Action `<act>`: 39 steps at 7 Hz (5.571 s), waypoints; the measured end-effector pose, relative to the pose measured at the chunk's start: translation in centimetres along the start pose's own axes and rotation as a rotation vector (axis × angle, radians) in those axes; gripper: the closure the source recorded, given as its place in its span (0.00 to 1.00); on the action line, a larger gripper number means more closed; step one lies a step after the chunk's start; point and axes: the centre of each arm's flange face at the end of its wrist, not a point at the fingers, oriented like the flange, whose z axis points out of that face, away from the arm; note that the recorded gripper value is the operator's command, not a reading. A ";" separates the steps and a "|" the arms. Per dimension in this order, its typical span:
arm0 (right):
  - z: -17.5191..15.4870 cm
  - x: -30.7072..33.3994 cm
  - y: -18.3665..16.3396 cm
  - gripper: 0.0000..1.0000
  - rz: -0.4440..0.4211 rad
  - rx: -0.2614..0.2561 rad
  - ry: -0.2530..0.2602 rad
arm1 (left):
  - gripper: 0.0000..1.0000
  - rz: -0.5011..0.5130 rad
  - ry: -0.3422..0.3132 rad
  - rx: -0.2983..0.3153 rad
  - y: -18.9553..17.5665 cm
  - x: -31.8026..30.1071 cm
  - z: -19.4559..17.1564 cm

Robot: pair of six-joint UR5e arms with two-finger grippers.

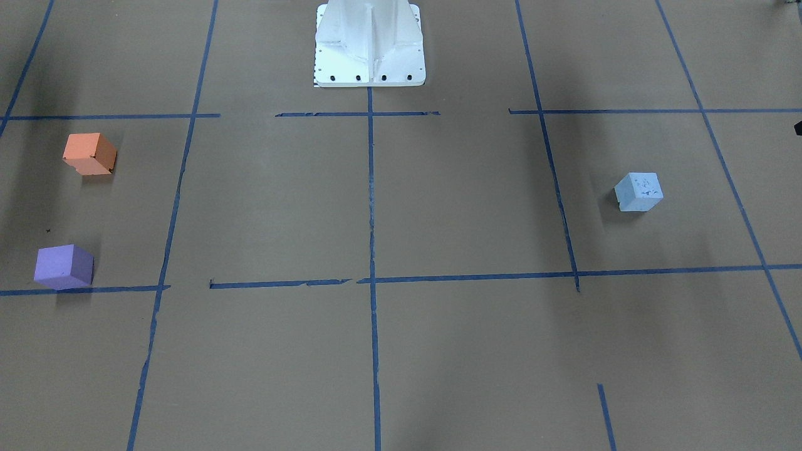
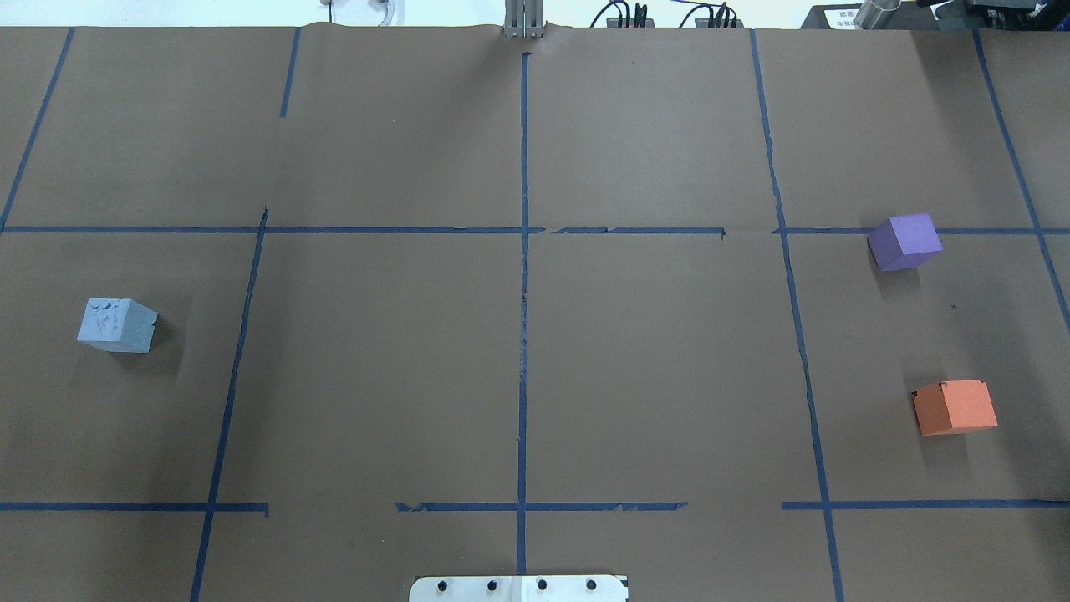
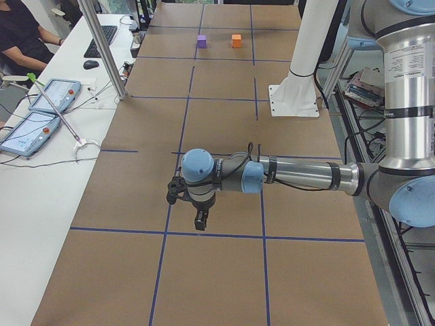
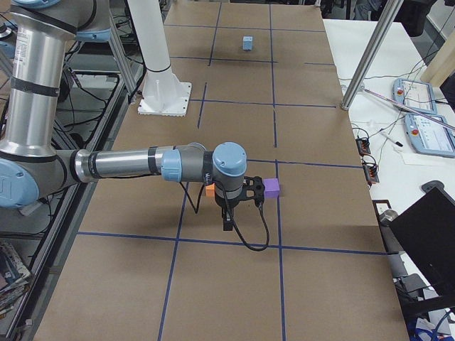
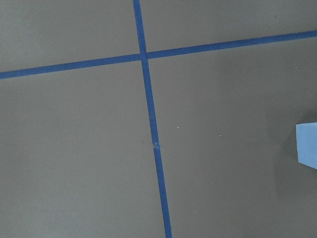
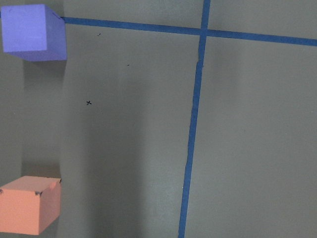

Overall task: Place blue block between orange and purple blocks
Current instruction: 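Move the left gripper down toward the light blue cube, then close the left gripper on the light blue cube and lift it, then carry the light blue cube with the left gripper to the table center, then lower the light blue cube and open the left gripper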

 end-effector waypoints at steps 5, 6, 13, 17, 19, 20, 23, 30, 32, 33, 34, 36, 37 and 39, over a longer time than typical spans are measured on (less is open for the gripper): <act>0.6 -1.0 -0.8 0.00 -0.028 -0.011 -0.034 | 0.00 -0.019 0.006 -0.005 -1.0 2.9 0.7; 0.6 -1.1 -0.8 0.00 -0.031 -0.009 -0.035 | 0.00 -0.050 0.013 -0.012 -1.8 5.0 1.8; 0.7 -1.4 -0.9 0.00 -0.036 -0.011 -0.036 | 0.00 -0.123 0.006 0.016 -6.1 24.5 14.9; 1.1 -1.5 -0.9 0.00 -0.038 -0.022 -0.040 | 0.04 -0.122 -0.041 0.002 -5.8 24.0 17.4; 1.2 -1.6 -0.9 0.00 -0.040 -0.026 -0.040 | 0.81 -0.112 -0.045 -0.021 -5.6 24.6 18.8; 1.4 -1.7 -1.0 0.00 -0.042 -0.029 -0.041 | 0.94 -0.112 -0.042 -0.022 -6.0 25.0 19.0; 1.4 -2.1 -1.0 0.00 -0.052 -0.030 -0.041 | 0.95 -0.096 0.034 0.036 -9.7 32.2 15.5; 0.5 -3.4 -1.1 0.00 -0.067 -0.013 -0.084 | 0.88 -0.068 0.033 -0.030 -14.9 74.7 15.9; 1.0 -3.0 -1.0 0.00 -0.054 -0.024 -0.089 | 0.82 -0.066 0.015 -0.040 -15.2 76.8 18.0; 1.1 -2.9 -1.0 0.00 -0.054 -0.024 -0.089 | 0.69 -0.065 0.015 -0.040 -15.3 77.3 18.5; 1.1 -2.9 -1.0 0.00 -0.054 -0.025 -0.088 | 0.49 -0.063 0.014 -0.041 -15.3 77.5 18.8; 1.0 -2.9 -1.0 0.00 -0.052 -0.023 -0.089 | 0.02 -0.060 0.015 -0.041 -15.2 78.0 18.9; 1.0 -3.0 -1.1 0.00 -0.055 -0.022 -0.090 | 0.00 -0.058 0.011 -0.037 -15.2 78.1 19.0; 0.7 -3.4 -1.6 0.00 -0.061 -0.015 -0.100 | 0.00 -0.051 0.006 -0.017 -15.1 78.5 18.9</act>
